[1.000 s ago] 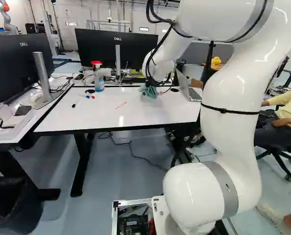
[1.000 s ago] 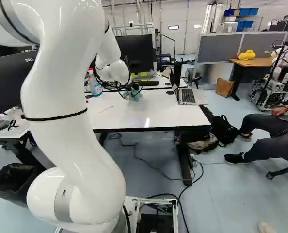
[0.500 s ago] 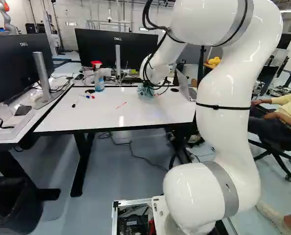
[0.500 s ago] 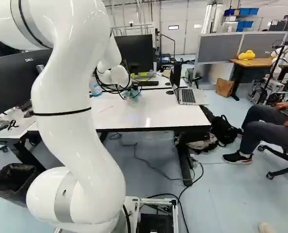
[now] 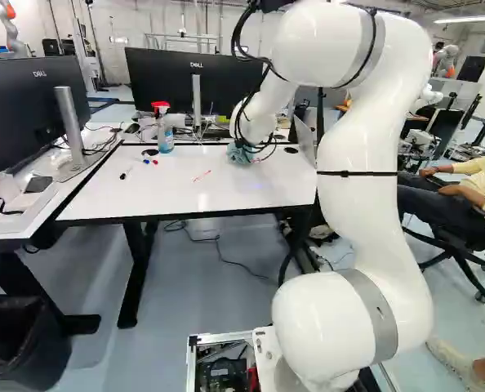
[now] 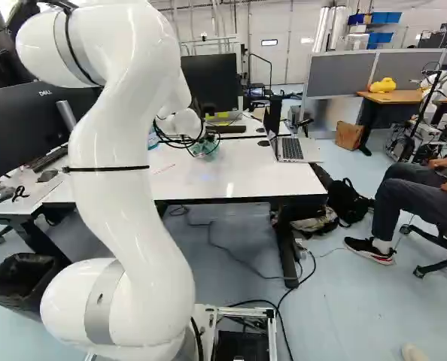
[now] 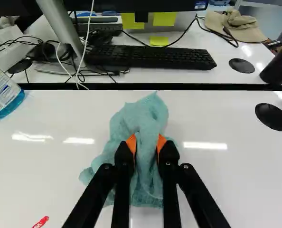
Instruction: Clean the table with the green towel
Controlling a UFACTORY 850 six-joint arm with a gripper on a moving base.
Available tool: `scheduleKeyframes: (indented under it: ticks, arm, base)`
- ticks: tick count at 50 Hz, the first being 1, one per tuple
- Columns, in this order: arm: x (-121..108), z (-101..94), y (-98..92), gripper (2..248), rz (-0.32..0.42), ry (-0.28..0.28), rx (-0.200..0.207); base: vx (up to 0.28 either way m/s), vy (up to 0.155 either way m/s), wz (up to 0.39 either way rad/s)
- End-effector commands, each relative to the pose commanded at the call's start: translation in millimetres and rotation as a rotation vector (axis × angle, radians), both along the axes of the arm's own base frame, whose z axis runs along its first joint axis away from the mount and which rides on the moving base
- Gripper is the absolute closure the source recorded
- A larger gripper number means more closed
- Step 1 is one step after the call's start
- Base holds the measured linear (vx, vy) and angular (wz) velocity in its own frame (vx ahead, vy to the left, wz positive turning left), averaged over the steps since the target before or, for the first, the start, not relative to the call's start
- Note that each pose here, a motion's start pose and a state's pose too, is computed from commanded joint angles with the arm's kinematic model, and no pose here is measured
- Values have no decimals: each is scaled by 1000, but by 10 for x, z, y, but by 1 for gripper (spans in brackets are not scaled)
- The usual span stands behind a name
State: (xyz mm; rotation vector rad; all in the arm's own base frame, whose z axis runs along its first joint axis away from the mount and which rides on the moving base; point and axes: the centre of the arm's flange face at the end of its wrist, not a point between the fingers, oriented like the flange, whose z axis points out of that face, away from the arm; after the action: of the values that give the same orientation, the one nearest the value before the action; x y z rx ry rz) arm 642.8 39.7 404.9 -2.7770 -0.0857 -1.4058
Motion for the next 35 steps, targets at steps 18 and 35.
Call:
scheduleKeyframes:
  ticks: [18, 35]
  arm:
    - [40, -212, 6, 185, 1, 30, -2]
    - [40, -212, 6, 185, 1, 30, -2]
  base:
    - [0, 0, 0]
    - [0, 0, 0]
